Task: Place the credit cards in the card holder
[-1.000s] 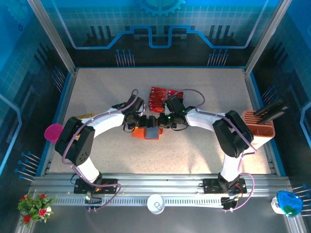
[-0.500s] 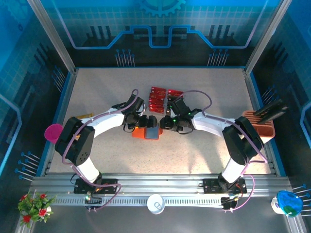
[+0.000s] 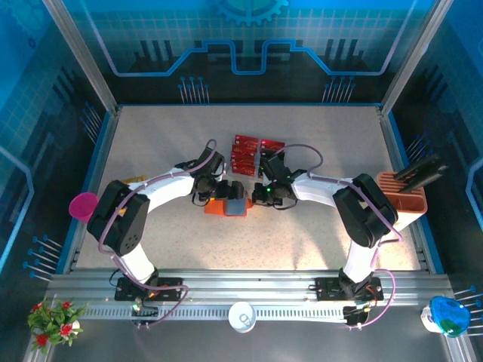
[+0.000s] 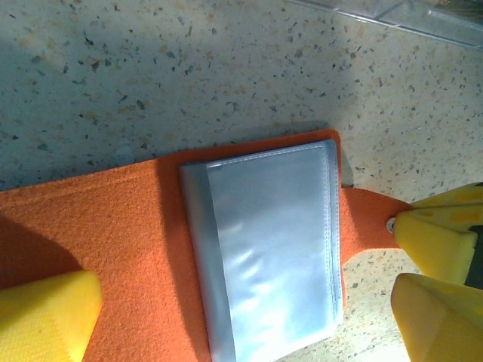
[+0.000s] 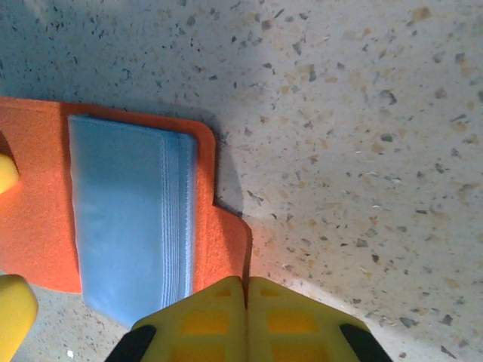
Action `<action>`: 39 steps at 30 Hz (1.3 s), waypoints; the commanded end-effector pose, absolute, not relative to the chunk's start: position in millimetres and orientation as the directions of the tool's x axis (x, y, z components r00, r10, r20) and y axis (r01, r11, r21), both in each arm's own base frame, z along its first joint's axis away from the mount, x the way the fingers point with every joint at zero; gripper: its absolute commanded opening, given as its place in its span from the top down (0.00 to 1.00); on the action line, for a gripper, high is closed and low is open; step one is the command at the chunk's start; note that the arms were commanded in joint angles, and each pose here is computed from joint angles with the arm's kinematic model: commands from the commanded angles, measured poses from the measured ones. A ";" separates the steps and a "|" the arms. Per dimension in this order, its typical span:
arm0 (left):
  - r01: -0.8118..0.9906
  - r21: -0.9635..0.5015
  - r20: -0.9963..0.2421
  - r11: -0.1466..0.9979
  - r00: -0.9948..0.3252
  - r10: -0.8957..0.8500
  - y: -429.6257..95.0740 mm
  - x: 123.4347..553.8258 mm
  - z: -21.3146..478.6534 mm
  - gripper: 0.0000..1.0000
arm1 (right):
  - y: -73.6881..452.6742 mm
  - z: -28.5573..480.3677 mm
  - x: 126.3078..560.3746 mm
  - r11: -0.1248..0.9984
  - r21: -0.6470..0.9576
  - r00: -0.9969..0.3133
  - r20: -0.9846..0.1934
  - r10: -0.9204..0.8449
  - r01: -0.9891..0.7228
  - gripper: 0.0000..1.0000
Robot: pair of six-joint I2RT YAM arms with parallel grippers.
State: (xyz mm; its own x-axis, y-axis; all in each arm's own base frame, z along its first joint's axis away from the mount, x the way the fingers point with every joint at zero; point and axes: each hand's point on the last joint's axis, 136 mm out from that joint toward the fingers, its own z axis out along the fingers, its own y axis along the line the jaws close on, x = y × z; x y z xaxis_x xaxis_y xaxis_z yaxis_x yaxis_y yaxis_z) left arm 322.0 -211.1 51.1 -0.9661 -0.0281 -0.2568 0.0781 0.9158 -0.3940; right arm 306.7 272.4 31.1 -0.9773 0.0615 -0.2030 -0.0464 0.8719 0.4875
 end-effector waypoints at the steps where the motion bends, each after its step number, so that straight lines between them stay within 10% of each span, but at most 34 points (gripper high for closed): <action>1: 0.104 -0.396 -0.222 0.912 -0.975 0.014 -212.8 311.6 43.4 0.01 | 257.1 37.7 309.4 0.874 0.485 -0.972 -0.220 0.077 -0.040 1.00; 16: 0.127 -0.393 -0.170 0.911 -0.983 0.064 -226.4 293.6 21.8 0.01 | 234.1 30.9 301.7 0.881 0.472 -0.975 -0.205 0.088 -0.020 1.00; 22: 0.142 -0.379 -0.183 0.914 -0.980 0.077 -225.5 292.6 21.0 0.01 | 232.9 56.7 309.1 0.870 0.492 -0.963 -0.242 0.117 -0.018 0.73; 39: 0.170 -0.378 -0.260 0.910 -0.963 0.072 -225.7 298.3 39.4 0.01 | 285.6 80.2 336.0 0.844 0.529 -0.967 -0.251 0.050 -0.094 0.99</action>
State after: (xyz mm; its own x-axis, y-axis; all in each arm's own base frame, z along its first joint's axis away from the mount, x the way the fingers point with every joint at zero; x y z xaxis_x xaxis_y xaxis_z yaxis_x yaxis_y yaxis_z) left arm 303.1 -227.7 35.8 -0.9697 0.0490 -0.2392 0.1427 0.9086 -0.3926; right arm 343.2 276.7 90.8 -0.9506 0.0893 -0.2973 -0.0893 0.8385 0.5376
